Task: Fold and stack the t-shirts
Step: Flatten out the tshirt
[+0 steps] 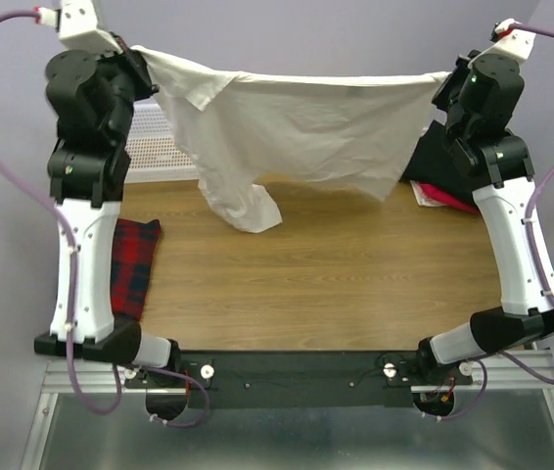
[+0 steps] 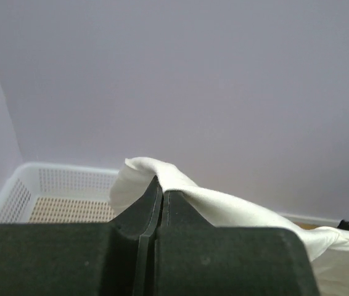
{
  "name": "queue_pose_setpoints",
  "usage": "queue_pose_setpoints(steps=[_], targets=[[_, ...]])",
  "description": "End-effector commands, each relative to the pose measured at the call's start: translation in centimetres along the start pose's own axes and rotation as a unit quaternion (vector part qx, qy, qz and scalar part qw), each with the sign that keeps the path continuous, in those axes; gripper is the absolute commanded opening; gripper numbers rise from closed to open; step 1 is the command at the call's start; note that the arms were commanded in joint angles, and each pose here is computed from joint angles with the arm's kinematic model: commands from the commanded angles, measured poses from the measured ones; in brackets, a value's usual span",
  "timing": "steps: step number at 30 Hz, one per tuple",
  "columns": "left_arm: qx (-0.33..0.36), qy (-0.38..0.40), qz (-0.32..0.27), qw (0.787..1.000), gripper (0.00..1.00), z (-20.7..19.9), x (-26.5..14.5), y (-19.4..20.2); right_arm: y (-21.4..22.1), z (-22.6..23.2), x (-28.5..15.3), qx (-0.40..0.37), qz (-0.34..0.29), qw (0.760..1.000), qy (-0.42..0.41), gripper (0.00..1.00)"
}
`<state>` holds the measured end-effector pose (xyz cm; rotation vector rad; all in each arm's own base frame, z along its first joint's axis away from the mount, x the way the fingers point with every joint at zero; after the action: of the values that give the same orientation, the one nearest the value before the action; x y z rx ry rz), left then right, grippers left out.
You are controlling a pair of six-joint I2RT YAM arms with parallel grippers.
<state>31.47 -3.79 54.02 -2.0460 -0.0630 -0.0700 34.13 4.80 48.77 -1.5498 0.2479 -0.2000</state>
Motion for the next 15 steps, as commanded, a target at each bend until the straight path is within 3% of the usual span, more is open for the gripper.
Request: queue_pose_setpoints(steps=[1,8,15], targets=[[-0.004,0.088,-0.15,0.985,0.0,-2.3,-5.1,-6.3,-4.2,-2.0,-3.5,0.009,-0.061,0.998,-0.013,0.01],[-0.006,0.152,-0.238,0.959,0.0,-3.7,-11.6,-10.2,-6.8,-4.6,-8.7,0.03,-0.114,0.993,-0.032,0.01],[0.0,0.149,-0.24,0.959,0.0,-3.8,-11.3,-10.4,-7.9,-6.1,-10.7,0.036,-0.141,0.989,-0.016,0.01]])
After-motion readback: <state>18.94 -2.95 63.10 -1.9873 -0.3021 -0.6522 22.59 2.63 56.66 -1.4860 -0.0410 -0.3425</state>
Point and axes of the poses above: each gripper's point midway between its finger pads, its own x axis out along the fingers, its own z axis along the line the jaws close on, y = z × x, the point moved 9 cm from there along -x, back along the fingers, and after that the axes turned 12 degrees about -x, right-handed, at the moved point
